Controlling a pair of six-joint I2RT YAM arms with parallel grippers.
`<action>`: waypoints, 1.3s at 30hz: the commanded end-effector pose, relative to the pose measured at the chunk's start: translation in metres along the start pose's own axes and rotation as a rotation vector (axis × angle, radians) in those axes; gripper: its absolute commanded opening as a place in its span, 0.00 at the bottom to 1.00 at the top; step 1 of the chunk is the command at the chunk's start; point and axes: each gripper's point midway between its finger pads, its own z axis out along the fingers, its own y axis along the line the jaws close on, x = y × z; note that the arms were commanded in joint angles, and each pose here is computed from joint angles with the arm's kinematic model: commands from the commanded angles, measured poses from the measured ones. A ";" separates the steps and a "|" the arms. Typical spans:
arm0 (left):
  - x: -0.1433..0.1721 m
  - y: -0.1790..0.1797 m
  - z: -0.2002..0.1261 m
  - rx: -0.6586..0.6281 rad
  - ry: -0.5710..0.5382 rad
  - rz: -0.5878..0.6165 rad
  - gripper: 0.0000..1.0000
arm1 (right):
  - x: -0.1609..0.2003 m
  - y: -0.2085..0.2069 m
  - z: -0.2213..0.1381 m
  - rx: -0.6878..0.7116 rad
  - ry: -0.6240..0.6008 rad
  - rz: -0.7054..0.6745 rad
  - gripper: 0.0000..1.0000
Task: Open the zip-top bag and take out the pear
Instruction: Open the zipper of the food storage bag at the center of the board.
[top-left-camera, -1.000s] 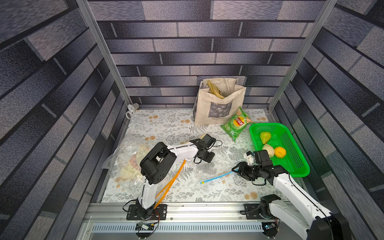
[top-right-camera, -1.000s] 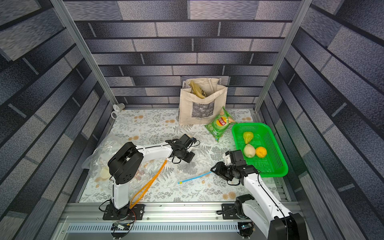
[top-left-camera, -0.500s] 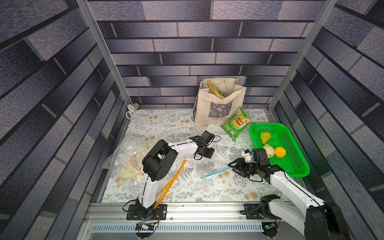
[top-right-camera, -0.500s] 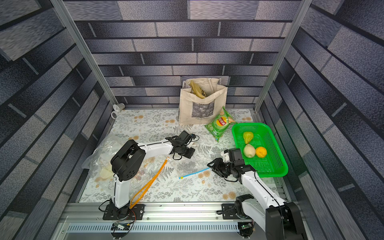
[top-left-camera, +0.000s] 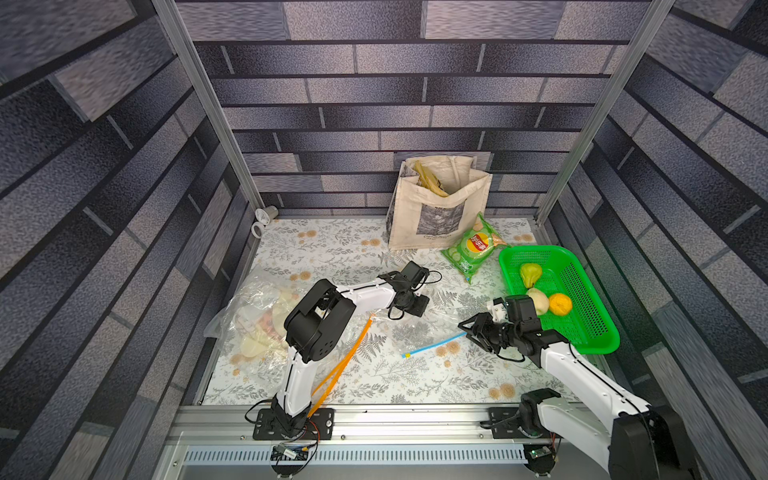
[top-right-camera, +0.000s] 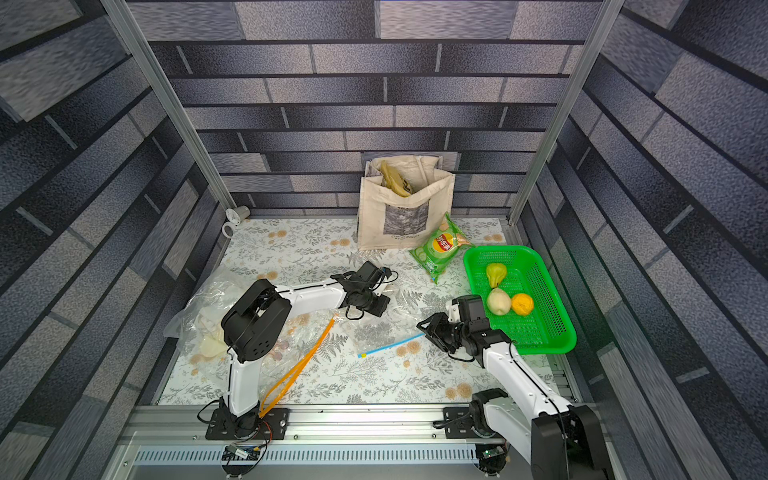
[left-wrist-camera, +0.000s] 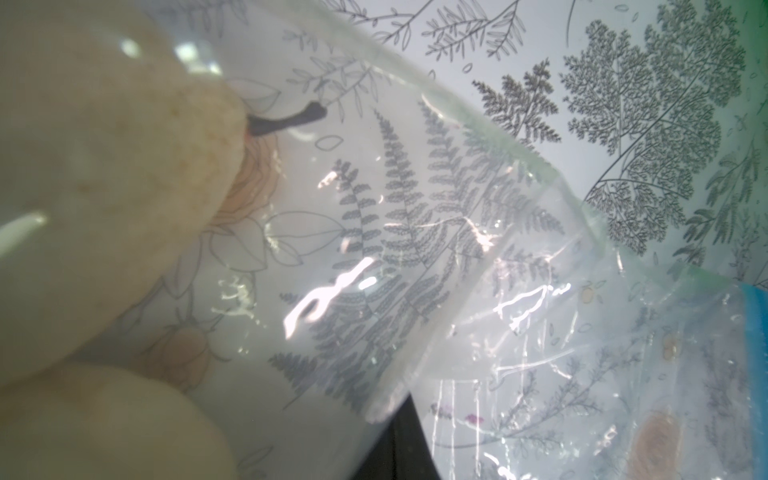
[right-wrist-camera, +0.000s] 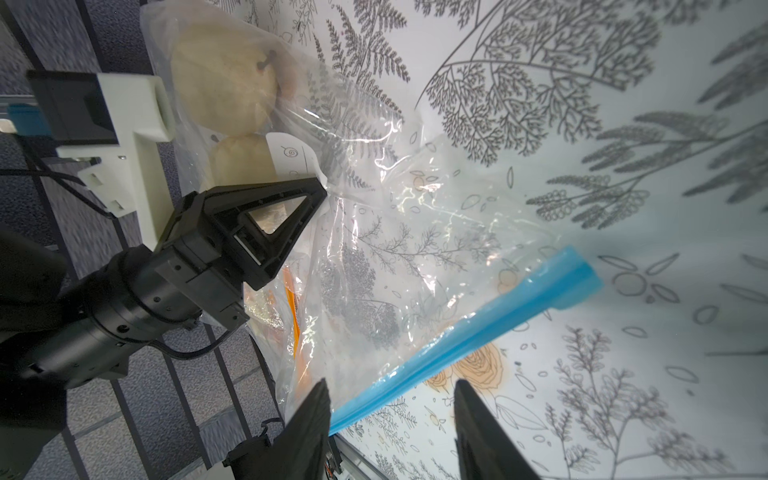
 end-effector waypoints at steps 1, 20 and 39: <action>0.059 0.025 0.019 -0.058 0.183 -0.058 0.00 | -0.003 -0.001 0.002 -0.008 -0.015 0.042 0.50; 0.059 0.027 0.019 -0.050 0.181 -0.071 0.00 | -0.012 -0.010 0.016 -0.028 -0.040 0.165 0.51; 0.058 0.027 0.020 -0.050 0.183 -0.072 0.00 | 0.002 -0.014 0.004 -0.017 -0.020 0.174 0.52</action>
